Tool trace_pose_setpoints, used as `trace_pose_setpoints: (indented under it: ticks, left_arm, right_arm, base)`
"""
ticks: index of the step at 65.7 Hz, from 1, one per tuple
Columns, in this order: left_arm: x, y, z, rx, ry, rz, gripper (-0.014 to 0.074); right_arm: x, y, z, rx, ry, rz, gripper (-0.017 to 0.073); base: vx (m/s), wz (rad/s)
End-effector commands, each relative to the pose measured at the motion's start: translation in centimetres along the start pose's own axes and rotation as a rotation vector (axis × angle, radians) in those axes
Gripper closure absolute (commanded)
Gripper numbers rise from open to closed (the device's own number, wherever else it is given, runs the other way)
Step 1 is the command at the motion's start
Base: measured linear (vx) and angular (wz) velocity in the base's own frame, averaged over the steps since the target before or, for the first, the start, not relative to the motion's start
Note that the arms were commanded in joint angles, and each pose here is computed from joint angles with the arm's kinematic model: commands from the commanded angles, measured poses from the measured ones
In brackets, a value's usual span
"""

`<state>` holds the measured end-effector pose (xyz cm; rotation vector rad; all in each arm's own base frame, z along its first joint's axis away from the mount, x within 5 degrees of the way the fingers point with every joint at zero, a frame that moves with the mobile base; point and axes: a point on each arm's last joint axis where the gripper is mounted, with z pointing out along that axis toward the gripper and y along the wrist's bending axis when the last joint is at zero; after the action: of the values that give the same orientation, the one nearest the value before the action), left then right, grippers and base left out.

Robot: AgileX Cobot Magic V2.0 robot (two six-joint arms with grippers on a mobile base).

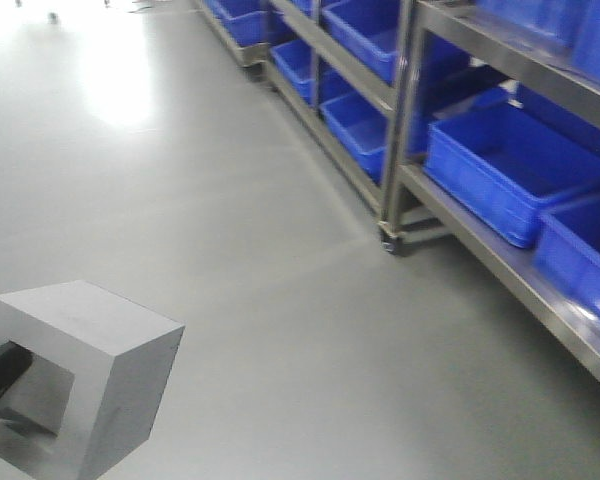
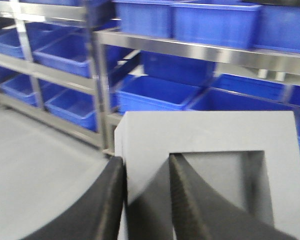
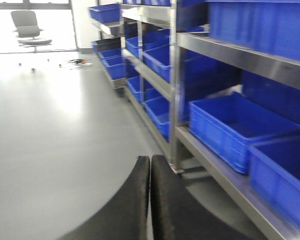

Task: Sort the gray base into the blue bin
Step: 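Drive down the aisle between shelves of blue bins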

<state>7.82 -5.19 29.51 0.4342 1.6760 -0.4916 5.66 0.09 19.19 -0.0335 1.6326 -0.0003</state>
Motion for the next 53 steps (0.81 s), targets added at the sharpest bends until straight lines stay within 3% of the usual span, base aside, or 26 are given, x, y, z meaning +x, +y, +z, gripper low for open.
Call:
trace_pose_setpoints:
  ticks: [1, 33, 53]
  left_arm:
    - [-2.06, -0.23, -0.25, 0.019, -0.138, -0.011, 0.0599]
    - [-2.06, -0.23, -0.25, 0.019, -0.138, -0.011, 0.0599]
    - [-2.06, -0.23, -0.25, 0.019, -0.138, -0.011, 0.0599]
  right_arm:
    - [-0.22, 0.02, -0.02, 0.001, -0.070, -0.013, 0.0568]
    - [-0.22, 0.02, -0.02, 0.001, -0.070, -0.013, 0.0568]
    - [-0.22, 0.02, -0.02, 0.001, -0.070, -0.013, 0.0568]
  base:
    - [0.21, 0.65]
    - [0.22, 0.51]
    - [0.32, 0.21]
